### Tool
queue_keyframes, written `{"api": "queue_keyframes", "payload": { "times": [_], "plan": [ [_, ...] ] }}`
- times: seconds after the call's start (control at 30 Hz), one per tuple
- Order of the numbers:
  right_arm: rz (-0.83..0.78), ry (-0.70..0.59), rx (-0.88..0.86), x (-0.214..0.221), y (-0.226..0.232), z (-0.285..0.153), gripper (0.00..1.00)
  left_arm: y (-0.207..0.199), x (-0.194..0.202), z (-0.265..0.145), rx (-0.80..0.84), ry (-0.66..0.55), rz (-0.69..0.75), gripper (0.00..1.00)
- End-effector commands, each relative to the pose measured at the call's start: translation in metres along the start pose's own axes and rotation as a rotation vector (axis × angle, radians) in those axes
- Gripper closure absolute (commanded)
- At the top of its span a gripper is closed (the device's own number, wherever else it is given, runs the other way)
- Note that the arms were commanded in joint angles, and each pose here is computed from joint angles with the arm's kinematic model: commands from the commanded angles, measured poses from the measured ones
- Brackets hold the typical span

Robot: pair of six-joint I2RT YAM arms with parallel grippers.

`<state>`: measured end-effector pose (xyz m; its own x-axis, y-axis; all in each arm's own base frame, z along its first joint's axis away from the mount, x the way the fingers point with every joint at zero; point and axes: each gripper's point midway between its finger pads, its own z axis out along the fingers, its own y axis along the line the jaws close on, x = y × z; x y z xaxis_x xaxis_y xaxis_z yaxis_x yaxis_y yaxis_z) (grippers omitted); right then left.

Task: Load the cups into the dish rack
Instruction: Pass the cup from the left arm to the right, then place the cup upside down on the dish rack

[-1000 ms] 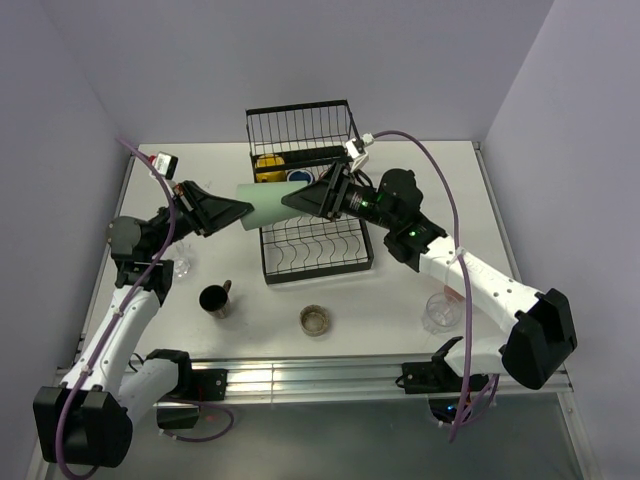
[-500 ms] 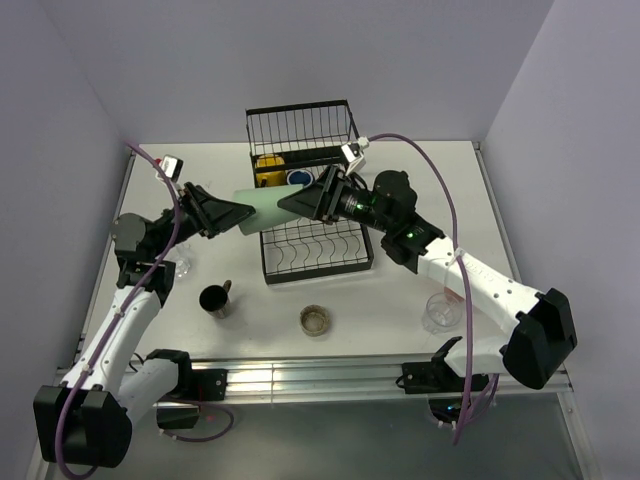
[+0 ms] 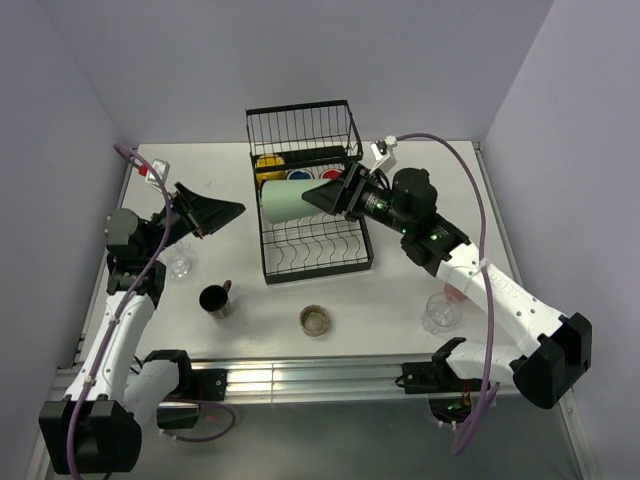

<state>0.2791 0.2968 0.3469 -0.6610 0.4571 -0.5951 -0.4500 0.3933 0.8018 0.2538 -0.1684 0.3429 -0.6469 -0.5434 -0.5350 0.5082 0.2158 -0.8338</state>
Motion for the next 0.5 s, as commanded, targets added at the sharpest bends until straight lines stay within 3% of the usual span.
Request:
{"api": "queue_keyframes", "payload": {
  "times": [0.0, 0.23, 0.37, 0.47],
  "plan": [
    [-0.094, -0.079, 0.156, -0.025, -0.013, -0.017, 1.0, -0.008, -0.019, -0.008, -0.042, -0.054, 0.106, 0.14],
    [-0.261, -0.105, 0.62, -0.058, -0.068, -0.054, 1.0, 0.015, -0.031, -0.016, -0.227, -0.1, 0.167, 0.14],
    [-0.343, -0.022, 0.868, -0.053, -0.12, -0.063, 1.0, 0.032, -0.032, -0.02, -0.317, -0.107, 0.154, 0.14],
    [-0.375, 0.019, 0.946, -0.048, -0.143, -0.056, 1.0, 0.045, -0.034, -0.024, -0.381, -0.116, 0.163, 0.15]
  ]
}}
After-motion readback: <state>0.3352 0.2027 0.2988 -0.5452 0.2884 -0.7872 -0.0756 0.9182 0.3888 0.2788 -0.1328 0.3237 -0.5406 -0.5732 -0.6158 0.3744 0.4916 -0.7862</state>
